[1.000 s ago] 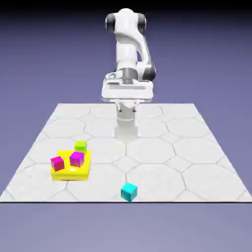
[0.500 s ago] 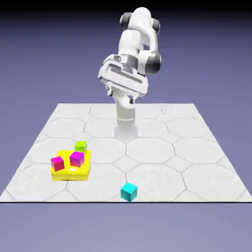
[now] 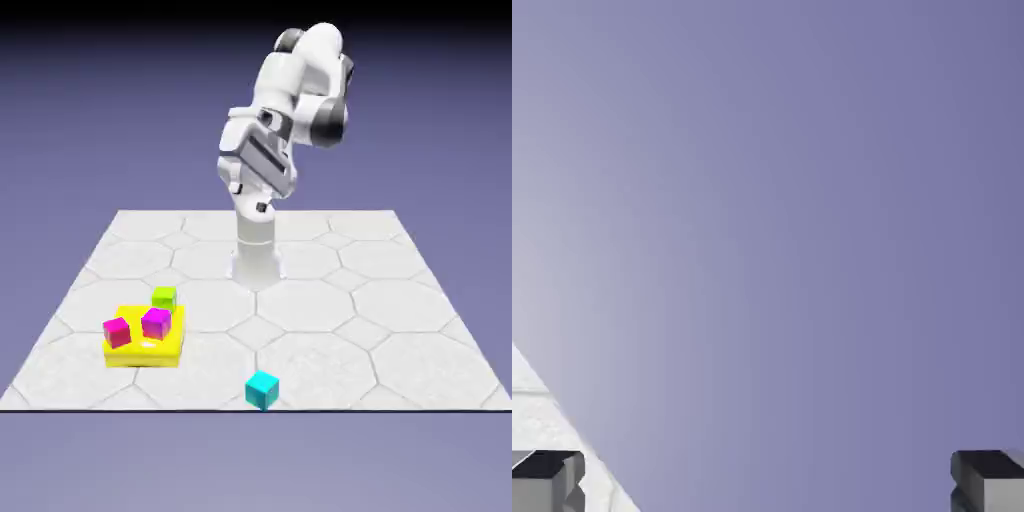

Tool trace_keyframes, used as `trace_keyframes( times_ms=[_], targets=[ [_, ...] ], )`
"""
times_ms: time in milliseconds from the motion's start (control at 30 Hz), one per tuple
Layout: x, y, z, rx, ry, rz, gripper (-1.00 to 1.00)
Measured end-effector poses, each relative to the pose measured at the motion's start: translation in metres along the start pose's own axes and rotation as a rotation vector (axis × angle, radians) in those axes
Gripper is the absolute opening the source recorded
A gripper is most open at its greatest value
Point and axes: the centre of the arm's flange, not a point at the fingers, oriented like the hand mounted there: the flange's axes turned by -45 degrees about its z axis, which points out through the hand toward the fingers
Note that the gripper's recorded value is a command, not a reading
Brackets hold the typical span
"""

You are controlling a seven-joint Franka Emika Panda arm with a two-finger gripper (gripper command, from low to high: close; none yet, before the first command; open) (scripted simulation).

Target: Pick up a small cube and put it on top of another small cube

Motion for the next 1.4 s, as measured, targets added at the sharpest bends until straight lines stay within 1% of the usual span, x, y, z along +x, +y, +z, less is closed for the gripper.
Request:
trace_keyframes(
  times_ms=[400,600,767,933,1067,1233,1400],
  targets=[
    [0.027,-0.007,0.057,0.169,-0.057,-0.453,0.0],
    [0.036,-0.017,0.1,0.29,-0.033,-0.67,0.0],
    [0.039,-0.029,0.142,0.4,0.023,-0.841,0.0],
    [0.038,-0.046,0.188,0.509,0.116,-0.998,0.0],
    [0.035,-0.063,0.226,0.589,0.221,-1.112,0.0],
    [0.028,-0.088,0.273,0.669,0.388,-1.234,0.0],
    [0.019,-0.118,0.318,0.714,0.592,-1.333,0.0]
  ],
)
